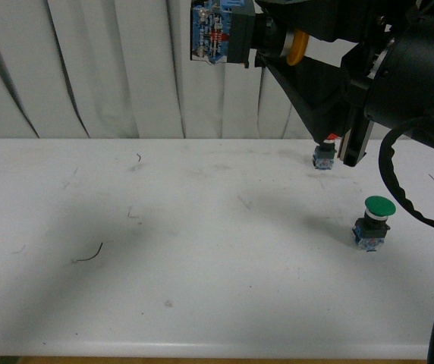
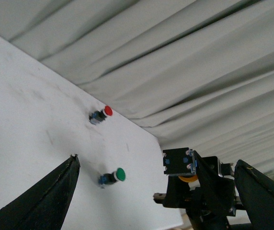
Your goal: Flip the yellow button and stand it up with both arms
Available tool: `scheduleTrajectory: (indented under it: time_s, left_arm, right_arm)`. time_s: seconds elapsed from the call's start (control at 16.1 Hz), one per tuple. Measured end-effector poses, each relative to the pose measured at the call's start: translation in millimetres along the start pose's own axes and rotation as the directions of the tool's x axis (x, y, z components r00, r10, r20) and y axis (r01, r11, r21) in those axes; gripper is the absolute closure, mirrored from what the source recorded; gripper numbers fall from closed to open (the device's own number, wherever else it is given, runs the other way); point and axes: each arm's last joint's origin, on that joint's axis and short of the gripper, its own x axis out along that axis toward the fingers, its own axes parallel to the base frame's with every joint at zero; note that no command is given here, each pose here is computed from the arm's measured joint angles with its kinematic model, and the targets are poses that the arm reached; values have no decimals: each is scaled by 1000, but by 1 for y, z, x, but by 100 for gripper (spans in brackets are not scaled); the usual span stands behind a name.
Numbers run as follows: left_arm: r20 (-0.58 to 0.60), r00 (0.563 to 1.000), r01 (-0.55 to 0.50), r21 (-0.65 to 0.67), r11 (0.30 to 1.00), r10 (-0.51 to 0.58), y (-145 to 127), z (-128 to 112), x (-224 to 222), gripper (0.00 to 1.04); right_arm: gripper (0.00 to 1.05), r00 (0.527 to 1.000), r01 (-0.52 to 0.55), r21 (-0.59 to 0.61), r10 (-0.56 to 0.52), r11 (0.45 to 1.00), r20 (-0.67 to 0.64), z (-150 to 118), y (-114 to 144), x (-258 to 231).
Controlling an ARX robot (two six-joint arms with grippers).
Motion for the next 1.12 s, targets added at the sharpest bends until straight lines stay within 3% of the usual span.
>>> scheduleTrajectory:
  time_s: [0.19,0.31,0.44,0.56,0.81,1.12]
  left_arm:
    - [41,997,-78,285,955,69,-28,-6,-39,7]
    - [69,993,-118,513,850,97,-45,-19,-69,9]
    - [325,926,-368,661,654,193,-38,-35,-89,32]
    - [423,855,-518,657,548,301,-11,-36,-96,56]
    - [398,869,-495,690,529,295,11,-62,-106,103]
    - [402,869,-495,690,528,290,22,-71,-107,103]
  right_arm:
    - [69,1000,11,-4,-11,1000,1,-1,-2,-3]
    - [69,1000,18,-11,-18,1000,4,0,-4,-5]
    - [69,1000,23,-14,-23,1000,12,2,-5,-7]
    - [69,1000,24,-14,-24,1000,12,2,-5,-8]
    - [69,1000,24,-20,-23,1000,18,4,-4,-11]
    - [69,1000,22,-25,-22,999,19,4,-3,-12]
